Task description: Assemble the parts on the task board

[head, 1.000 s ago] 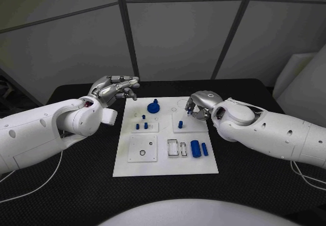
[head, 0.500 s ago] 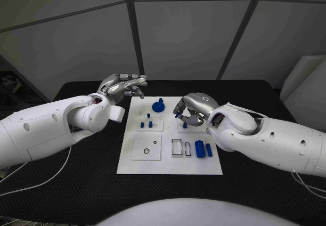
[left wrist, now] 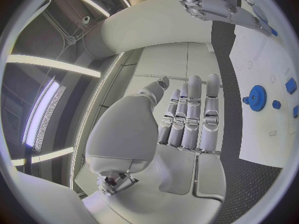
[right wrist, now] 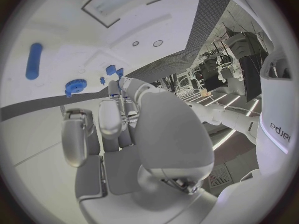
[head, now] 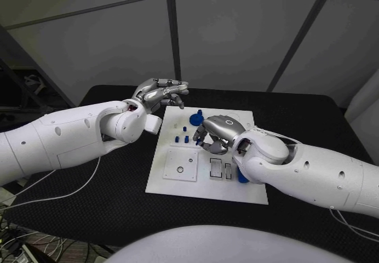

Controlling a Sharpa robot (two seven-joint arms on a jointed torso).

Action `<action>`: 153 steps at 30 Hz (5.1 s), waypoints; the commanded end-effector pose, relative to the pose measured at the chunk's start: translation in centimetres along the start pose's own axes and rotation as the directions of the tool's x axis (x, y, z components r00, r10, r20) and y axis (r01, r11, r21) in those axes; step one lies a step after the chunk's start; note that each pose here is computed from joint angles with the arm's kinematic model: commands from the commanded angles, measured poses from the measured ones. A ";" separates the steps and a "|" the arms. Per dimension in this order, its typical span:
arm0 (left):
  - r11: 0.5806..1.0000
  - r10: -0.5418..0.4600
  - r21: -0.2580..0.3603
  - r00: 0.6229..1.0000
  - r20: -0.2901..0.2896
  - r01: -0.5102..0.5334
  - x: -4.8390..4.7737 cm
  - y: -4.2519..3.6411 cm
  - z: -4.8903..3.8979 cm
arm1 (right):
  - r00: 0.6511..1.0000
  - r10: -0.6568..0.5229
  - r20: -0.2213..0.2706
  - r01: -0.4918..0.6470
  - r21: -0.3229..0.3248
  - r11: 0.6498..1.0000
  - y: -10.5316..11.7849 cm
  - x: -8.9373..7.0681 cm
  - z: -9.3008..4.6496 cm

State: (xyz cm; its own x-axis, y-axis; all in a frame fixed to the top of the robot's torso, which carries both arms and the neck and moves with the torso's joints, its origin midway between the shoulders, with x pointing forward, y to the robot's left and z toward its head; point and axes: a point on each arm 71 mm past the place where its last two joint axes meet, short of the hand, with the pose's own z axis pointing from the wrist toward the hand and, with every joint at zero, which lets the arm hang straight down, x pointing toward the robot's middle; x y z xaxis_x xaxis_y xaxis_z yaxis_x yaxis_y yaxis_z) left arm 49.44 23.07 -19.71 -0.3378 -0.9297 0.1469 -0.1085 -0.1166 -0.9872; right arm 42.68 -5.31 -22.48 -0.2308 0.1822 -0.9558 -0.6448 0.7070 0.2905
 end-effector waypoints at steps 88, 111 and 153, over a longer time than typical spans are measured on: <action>1.000 -0.010 0.003 1.000 -0.026 0.010 0.49 -0.21 0.40 | 0.985 -0.059 -0.164 0.051 -0.054 0.997 1.3 5.7 0.1; 1.000 -0.008 -0.001 1.000 -0.020 0.008 0.11 -0.14 0.44 | 0.996 0.013 0.093 -0.020 0.075 0.997 -3.0 -1.2 -3.2; 1.000 -0.009 -0.004 1.000 -0.024 0.009 0.01 -0.07 0.51 | 0.982 -0.089 -0.168 0.123 0.208 0.970 -7.2 -2.3 -2.4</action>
State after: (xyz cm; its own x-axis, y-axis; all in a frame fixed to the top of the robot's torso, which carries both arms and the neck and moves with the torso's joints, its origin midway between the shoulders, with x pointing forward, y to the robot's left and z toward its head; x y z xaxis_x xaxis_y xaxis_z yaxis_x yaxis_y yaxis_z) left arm 49.90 22.96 -19.83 -0.3493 -0.9246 0.1518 -0.1188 -0.1170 -0.9860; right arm 46.05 -12.44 -22.21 -0.2930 0.0272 -0.9557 -0.5025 0.8460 0.1781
